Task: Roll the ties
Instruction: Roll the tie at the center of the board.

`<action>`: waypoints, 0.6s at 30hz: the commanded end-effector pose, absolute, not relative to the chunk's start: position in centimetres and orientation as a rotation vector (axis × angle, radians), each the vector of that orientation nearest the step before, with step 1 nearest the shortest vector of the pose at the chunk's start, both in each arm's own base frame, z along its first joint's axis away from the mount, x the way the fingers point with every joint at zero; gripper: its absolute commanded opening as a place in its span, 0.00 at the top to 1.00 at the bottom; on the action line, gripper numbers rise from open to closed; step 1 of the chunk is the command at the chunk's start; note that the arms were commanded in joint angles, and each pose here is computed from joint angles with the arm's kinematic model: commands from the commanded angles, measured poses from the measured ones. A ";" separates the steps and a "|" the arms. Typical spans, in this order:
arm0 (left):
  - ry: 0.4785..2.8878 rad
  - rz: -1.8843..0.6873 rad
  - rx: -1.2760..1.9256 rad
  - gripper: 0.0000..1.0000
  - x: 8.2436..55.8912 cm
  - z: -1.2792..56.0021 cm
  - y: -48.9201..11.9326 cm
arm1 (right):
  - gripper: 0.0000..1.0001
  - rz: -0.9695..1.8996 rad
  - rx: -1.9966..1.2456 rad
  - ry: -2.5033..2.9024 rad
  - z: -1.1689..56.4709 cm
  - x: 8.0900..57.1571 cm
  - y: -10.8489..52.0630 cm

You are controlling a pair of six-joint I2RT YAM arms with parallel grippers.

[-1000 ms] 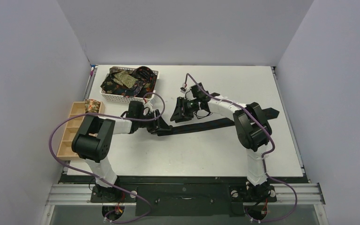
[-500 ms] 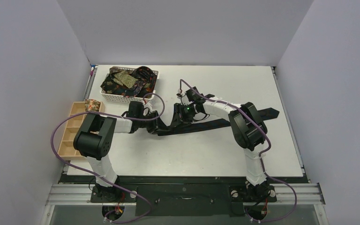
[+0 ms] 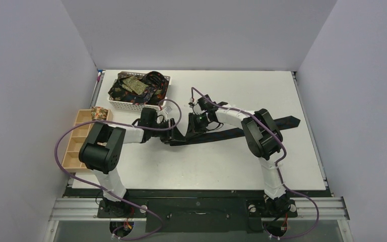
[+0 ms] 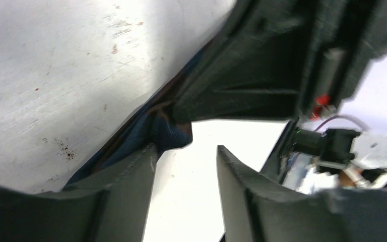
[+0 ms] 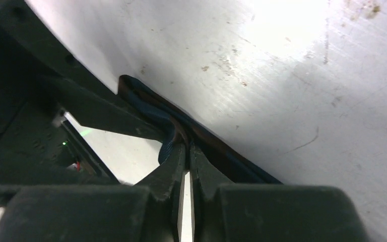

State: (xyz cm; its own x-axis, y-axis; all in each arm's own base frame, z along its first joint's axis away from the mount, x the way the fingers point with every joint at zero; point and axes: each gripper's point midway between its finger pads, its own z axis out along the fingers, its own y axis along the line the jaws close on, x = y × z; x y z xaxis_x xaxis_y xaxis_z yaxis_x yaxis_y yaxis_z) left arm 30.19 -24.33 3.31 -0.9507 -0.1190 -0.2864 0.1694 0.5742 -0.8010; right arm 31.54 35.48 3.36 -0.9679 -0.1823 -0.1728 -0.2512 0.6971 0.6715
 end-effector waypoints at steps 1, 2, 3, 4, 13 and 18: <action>2.356 -1.214 0.357 0.46 30.7 6.2 -24.1 | 1.00 1.042 -0.373 2.830 1.7 32.6 33.9; 2.321 -1.180 0.413 0.43 30.7 7.4 -23.9 | 1.00 1.030 -0.383 2.842 1.5 32.5 33.4; 2.276 -1.136 0.512 0.37 30.7 7.7 -23.7 | 1.00 1.023 -0.383 2.854 1.3 32.4 33.1; 2.269 -1.100 0.555 0.35 30.5 8.4 -23.4 | 1.00 1.020 -0.401 2.853 1.1 32.4 33.0; 2.078 -0.635 1.162 0.23 29.7 7.6 -23.7 | 1.00 1.055 -0.463 2.836 1.4 32.1 33.2; 1.994 -0.552 1.404 0.25 29.4 6.8 -24.6 | 1.00 1.073 -0.474 2.835 1.6 32.0 33.0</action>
